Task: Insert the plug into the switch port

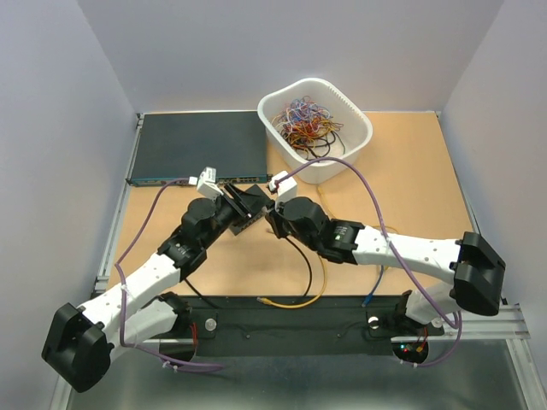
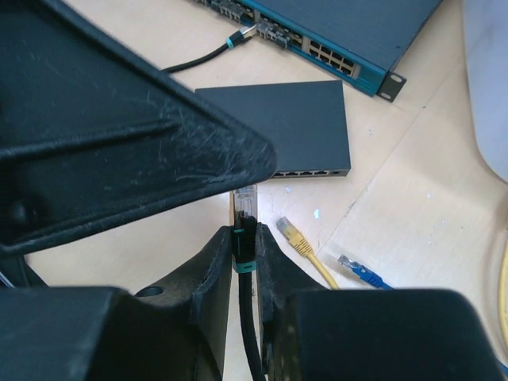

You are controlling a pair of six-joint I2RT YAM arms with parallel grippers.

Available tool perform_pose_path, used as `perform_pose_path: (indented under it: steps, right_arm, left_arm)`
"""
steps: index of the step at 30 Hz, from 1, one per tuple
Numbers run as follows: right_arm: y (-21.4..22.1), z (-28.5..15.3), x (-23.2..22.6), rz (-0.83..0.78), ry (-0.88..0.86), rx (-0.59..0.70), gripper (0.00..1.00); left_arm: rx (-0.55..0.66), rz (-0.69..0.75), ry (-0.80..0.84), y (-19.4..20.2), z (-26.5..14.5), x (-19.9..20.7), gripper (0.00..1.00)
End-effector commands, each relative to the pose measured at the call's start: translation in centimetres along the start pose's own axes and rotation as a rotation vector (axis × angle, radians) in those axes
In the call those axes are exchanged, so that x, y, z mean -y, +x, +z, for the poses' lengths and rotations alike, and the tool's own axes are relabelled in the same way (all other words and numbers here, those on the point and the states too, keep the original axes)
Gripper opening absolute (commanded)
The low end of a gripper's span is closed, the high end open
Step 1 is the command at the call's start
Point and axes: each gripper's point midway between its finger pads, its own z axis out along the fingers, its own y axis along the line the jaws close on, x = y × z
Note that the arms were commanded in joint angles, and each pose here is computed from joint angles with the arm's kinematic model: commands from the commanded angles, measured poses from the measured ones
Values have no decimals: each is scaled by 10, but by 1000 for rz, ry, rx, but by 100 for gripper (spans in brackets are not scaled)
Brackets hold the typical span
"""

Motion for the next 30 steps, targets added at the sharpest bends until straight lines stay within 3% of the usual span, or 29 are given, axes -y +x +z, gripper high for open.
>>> perform_pose_path:
  steps: [1, 15, 25, 29, 30]
  right_arm:
    - [-38, -15, 2, 41, 16, 127, 0]
    - [-42, -13, -2, 54, 2, 143, 0]
    - [-50, -21, -15, 95, -78, 169, 1]
    - [-53, -27, -21, 112, -120, 190, 0]
    - [-51, -27, -20, 112, -123, 189, 8]
  left_arm:
    - [0, -6, 10, 4, -5, -1, 50]
    - [-17, 16, 16, 13, 0, -5, 45]
    - [-16, 21, 15, 16, 2, -11, 9]
    - [-22, 26, 23, 18, 2, -12, 0]
    - [-24, 26, 22, 19, 1, -14, 0]
